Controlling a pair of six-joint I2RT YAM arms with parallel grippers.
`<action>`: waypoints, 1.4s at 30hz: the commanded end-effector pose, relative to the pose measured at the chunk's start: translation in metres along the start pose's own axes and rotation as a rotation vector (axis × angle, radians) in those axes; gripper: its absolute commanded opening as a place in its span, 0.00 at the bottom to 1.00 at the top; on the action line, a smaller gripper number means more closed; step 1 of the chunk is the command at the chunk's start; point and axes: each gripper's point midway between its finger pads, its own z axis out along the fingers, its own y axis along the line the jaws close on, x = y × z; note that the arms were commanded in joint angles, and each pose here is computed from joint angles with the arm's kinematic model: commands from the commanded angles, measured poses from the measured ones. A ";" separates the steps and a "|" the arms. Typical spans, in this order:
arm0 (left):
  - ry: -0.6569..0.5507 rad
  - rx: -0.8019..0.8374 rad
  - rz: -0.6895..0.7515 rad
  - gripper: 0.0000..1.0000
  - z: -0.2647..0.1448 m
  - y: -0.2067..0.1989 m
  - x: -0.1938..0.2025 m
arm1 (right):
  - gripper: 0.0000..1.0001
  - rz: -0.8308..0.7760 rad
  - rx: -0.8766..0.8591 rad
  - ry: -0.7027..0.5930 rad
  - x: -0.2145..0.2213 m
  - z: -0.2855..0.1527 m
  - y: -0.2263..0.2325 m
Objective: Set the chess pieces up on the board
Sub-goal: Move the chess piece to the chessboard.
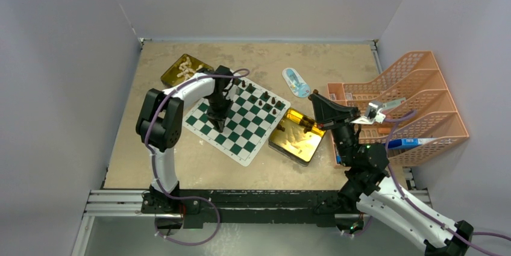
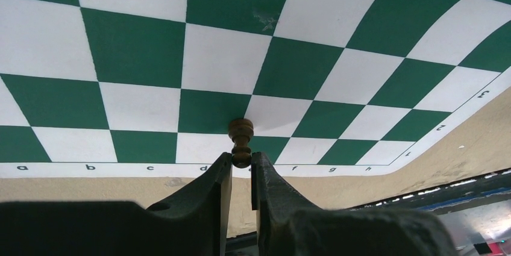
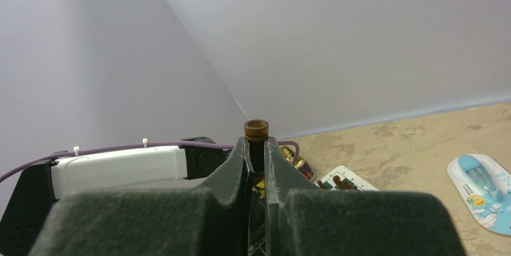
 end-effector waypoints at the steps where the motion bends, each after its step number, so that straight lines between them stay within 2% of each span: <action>1: -0.058 -0.006 0.008 0.15 -0.013 -0.003 -0.006 | 0.00 0.018 -0.054 -0.068 -0.024 0.000 0.016; 6: -0.073 -0.018 0.007 0.07 -0.019 -0.003 -0.010 | 0.00 0.017 -0.052 -0.070 -0.025 -0.001 0.015; 10: -0.126 -0.036 0.001 0.04 -0.035 -0.003 -0.022 | 0.00 0.015 -0.060 -0.060 -0.023 0.000 0.017; 17: -0.335 -0.078 0.002 0.02 -0.077 -0.003 -0.076 | 0.00 0.007 -0.057 -0.048 -0.019 0.003 0.017; 22: -0.383 -0.091 0.011 0.02 -0.092 -0.002 -0.111 | 0.00 0.004 -0.053 -0.035 -0.014 0.005 0.015; 30: -0.433 -0.084 0.042 0.02 -0.084 0.000 -0.166 | 0.00 -0.007 -0.048 -0.036 -0.015 0.008 0.016; 42: -0.436 -0.130 0.046 0.02 -0.050 0.021 -0.197 | 0.00 -0.011 -0.044 -0.035 -0.011 0.011 0.014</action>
